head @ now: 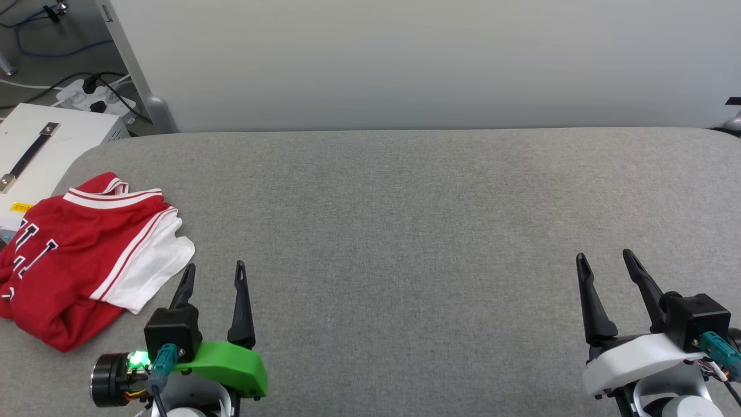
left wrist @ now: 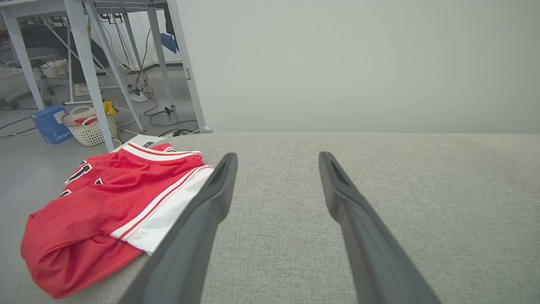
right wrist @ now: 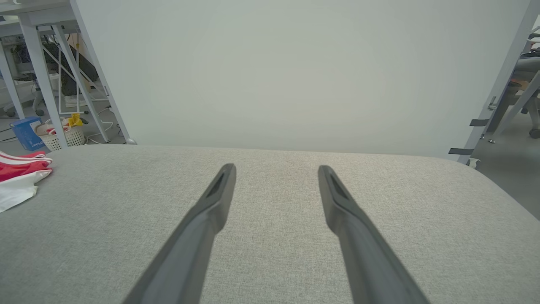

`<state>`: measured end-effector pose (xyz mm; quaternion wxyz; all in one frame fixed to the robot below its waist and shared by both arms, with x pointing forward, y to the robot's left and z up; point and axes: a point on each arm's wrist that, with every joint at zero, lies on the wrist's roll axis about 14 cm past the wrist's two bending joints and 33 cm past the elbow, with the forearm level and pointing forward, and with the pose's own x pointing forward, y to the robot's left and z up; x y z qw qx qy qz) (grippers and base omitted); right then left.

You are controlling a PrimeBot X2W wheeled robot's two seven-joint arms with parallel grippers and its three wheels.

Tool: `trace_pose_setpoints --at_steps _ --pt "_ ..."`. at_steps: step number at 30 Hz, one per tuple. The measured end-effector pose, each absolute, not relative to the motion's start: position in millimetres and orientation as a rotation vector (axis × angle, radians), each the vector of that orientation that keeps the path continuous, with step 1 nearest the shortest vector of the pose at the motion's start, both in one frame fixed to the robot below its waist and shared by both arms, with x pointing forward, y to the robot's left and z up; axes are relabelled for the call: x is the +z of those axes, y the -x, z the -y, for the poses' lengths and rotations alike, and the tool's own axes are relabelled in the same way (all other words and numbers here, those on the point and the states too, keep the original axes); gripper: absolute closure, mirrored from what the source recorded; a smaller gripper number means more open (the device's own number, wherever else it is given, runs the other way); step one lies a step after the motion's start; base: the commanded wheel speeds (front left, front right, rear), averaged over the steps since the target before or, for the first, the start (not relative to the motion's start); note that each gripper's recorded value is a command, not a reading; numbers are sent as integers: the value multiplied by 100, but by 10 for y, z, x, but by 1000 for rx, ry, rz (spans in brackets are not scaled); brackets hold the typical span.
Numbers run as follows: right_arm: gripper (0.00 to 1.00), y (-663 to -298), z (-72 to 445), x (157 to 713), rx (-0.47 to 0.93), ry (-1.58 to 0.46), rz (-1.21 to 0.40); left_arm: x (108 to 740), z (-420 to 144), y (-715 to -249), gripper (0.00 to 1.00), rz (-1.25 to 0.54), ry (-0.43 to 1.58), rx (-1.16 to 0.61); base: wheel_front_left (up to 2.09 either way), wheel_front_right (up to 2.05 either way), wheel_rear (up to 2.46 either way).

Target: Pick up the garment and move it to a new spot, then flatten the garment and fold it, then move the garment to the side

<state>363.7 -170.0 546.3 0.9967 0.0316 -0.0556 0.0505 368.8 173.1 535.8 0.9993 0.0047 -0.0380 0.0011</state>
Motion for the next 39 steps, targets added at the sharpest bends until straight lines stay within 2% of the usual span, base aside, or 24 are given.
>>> trace_pose_setpoints --at_steps 39 --pt "0 -3566 1720 5500 94 -88 170 5316 -1688 -3642 0 110 -2 7 0 0 0"
